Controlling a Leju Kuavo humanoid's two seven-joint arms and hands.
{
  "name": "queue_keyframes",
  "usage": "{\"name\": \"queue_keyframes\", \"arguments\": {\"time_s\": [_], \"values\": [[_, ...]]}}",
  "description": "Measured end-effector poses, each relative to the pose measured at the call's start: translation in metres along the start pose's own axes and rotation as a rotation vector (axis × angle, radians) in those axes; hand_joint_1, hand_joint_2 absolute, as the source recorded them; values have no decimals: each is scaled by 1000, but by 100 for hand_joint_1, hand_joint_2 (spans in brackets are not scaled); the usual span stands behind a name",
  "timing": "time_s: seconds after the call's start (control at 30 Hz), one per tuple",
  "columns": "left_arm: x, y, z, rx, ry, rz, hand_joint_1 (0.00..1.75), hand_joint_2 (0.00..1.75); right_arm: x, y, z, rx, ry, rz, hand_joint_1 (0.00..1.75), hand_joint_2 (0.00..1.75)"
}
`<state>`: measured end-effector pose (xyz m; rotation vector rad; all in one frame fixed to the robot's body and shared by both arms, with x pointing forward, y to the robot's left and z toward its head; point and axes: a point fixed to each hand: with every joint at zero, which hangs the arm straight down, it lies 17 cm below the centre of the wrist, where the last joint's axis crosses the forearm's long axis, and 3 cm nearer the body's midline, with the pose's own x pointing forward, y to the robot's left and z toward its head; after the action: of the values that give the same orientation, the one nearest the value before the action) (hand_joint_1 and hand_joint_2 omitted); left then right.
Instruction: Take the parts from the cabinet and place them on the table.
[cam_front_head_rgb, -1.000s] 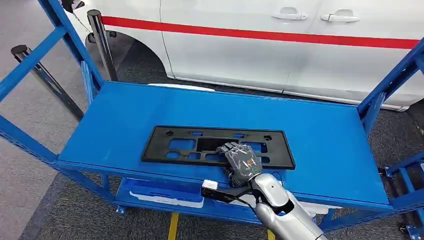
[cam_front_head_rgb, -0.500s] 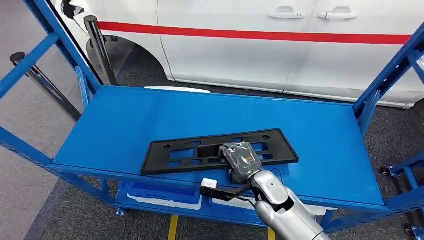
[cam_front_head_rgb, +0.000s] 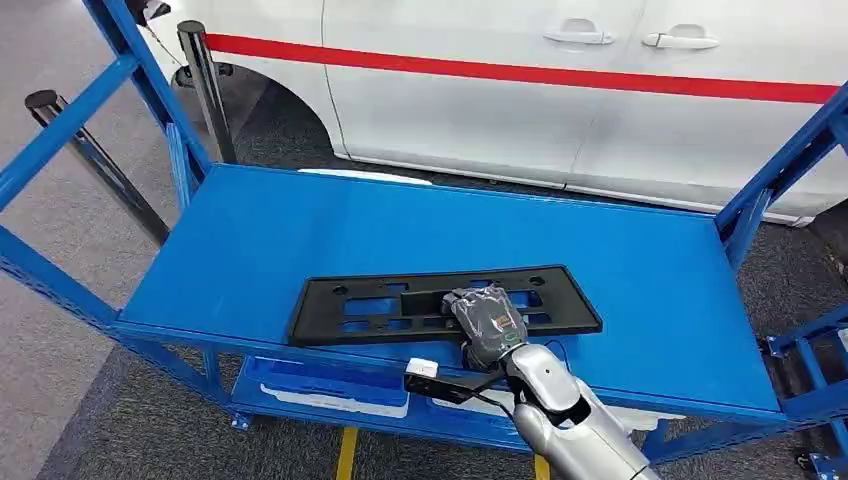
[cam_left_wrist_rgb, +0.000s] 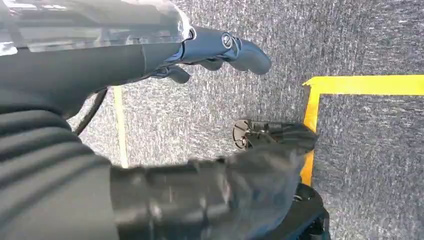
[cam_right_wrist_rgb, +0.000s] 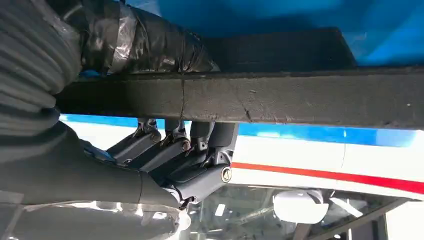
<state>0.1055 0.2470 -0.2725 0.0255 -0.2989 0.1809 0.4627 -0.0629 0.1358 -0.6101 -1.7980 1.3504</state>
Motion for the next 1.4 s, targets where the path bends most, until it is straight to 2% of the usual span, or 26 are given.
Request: {"name": "queue_keyframes", "arguments": {"time_s": [0.2,0.4,0.5,0.77,1.2,1.4], "values": [[-1,0,0,4,10,21,0,175,-2,-11,1,-68,12,57,169,175],[-10,-1,0,7,56,33,0,175,4,-59,16,-354,65,247,169,175],[-10,-4,1,2,63,39,0,175,16,-72,23,-436,61,287,169,175],[-9,-6,1,-5,62,26,0,175,21,-82,34,-492,74,297,169,175],[-9,-12,1,-19,67,20,0,175,16,-79,44,-500,102,297,169,175],[-18,-11,2,-12,98,-1,0,175,17,-79,45,-505,108,291,169,175]]}}
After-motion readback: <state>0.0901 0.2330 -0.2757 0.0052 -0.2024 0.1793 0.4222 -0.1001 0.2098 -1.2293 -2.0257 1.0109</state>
